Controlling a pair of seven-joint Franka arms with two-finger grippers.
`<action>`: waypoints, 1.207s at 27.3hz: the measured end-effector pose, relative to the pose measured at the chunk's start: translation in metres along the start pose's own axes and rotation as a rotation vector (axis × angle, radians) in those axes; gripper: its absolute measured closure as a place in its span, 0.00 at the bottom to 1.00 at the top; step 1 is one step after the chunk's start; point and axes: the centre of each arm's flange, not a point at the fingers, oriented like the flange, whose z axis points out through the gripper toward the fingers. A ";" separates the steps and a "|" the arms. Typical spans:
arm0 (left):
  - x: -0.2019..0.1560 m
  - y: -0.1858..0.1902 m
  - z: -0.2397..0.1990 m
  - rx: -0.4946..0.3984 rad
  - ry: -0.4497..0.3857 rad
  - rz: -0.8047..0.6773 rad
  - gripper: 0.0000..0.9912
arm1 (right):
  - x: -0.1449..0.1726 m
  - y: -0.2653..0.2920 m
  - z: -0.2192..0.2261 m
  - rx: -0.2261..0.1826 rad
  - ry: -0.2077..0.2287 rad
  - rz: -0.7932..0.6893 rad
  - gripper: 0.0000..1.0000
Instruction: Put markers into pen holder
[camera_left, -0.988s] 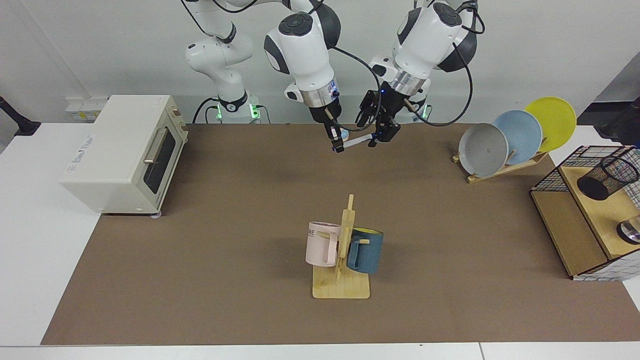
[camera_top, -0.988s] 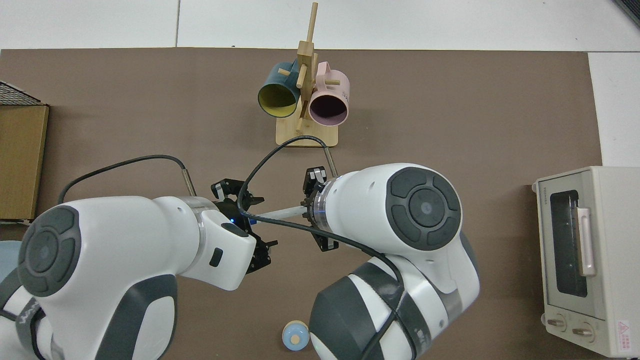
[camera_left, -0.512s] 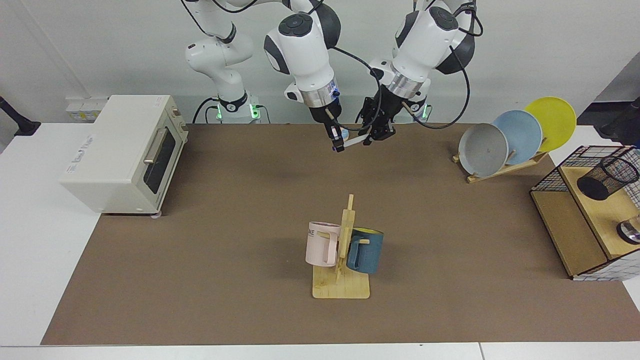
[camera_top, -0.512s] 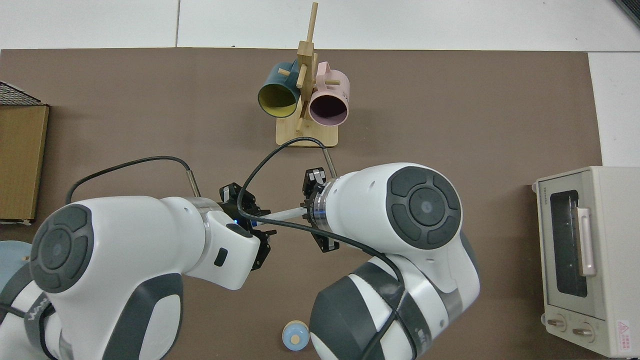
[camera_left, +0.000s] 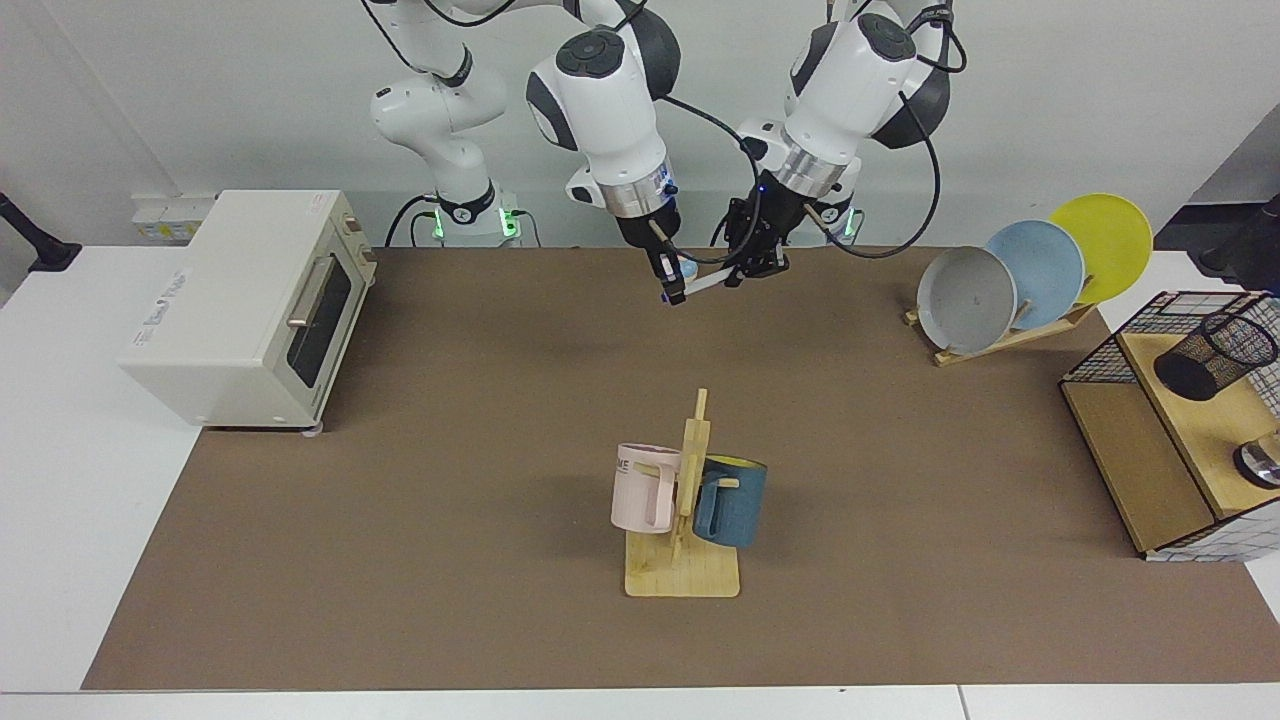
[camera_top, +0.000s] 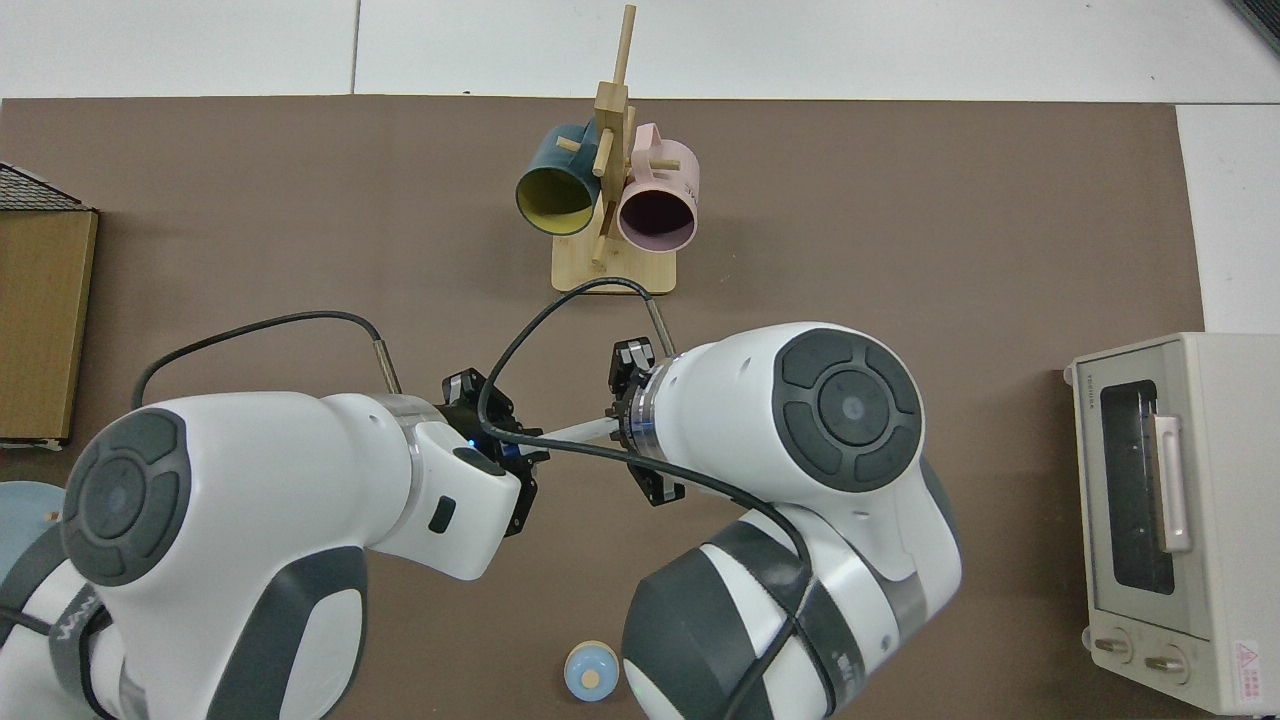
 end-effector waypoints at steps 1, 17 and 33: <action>0.000 0.000 0.000 0.000 -0.001 0.001 0.84 | 0.000 0.000 0.000 0.000 0.000 -0.001 0.83; -0.004 -0.002 0.000 0.019 -0.041 0.019 0.84 | 0.019 -0.001 0.002 -0.051 0.019 -0.120 0.22; -0.006 -0.003 0.000 0.027 -0.053 0.023 0.84 | 0.175 -0.016 -0.054 -0.162 0.079 -0.625 0.00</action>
